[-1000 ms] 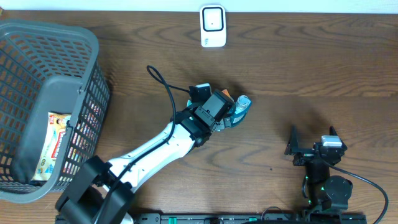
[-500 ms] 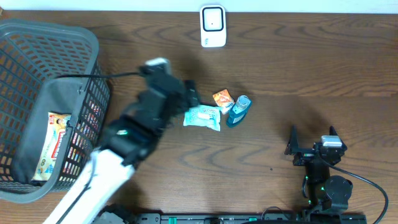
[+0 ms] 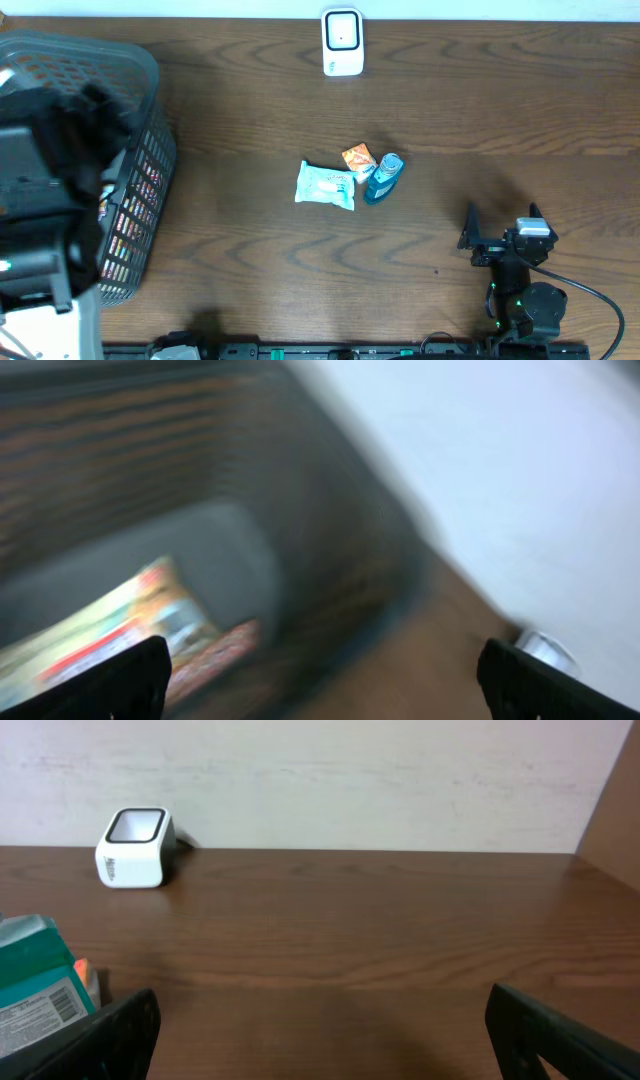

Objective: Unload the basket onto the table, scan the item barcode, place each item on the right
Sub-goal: 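Move the left gripper back into the basket toward the snack bag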

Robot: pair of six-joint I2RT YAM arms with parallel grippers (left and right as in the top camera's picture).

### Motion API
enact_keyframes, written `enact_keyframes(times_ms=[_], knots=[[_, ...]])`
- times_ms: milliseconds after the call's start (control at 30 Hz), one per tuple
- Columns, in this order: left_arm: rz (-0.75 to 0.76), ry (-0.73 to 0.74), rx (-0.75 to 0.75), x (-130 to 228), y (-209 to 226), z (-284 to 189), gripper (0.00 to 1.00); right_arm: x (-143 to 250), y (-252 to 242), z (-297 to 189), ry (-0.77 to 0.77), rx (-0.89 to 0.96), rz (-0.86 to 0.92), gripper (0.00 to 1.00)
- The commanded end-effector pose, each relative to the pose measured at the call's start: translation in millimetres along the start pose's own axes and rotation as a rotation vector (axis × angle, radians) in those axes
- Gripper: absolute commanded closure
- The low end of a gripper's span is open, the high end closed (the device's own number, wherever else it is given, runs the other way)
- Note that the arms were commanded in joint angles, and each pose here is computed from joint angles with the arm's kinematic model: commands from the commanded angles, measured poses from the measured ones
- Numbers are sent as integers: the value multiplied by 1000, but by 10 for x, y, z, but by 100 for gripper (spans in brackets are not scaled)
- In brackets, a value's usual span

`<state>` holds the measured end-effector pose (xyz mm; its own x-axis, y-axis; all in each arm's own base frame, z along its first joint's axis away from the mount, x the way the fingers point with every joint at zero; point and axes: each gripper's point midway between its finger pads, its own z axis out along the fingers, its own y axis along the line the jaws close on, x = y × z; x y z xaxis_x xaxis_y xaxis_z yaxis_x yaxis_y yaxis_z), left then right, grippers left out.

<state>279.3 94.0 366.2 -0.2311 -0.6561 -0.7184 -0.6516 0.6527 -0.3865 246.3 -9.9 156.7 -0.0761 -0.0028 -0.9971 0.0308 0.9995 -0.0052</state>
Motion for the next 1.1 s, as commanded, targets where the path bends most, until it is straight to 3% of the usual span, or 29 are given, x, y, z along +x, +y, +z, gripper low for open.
enact_keyframes(times_ms=[0, 133, 467, 600, 800, 1067], knots=[[-187, 27, -204, -54, 540, 200, 2, 10, 17, 0, 3, -6, 13, 1], [-232, 133, -390, 103, 998, 363, 2, 11, 17, 0, 3, -6, 13, 1], [-428, 406, -718, 942, 1645, 763, 2, 10, 17, 0, 3, -6, 13, 1], [-613, 396, -837, 1259, 1839, 863, 2, 10, 17, 0, 3, -6, 13, 1], [-1017, 251, -1019, 1640, 2053, 912, 2, 10, 17, 0, 3, -6, 13, 1], [-1092, 159, -910, 1689, 2104, 1305, 2, 10, 17, 0, 3, -6, 13, 1]])
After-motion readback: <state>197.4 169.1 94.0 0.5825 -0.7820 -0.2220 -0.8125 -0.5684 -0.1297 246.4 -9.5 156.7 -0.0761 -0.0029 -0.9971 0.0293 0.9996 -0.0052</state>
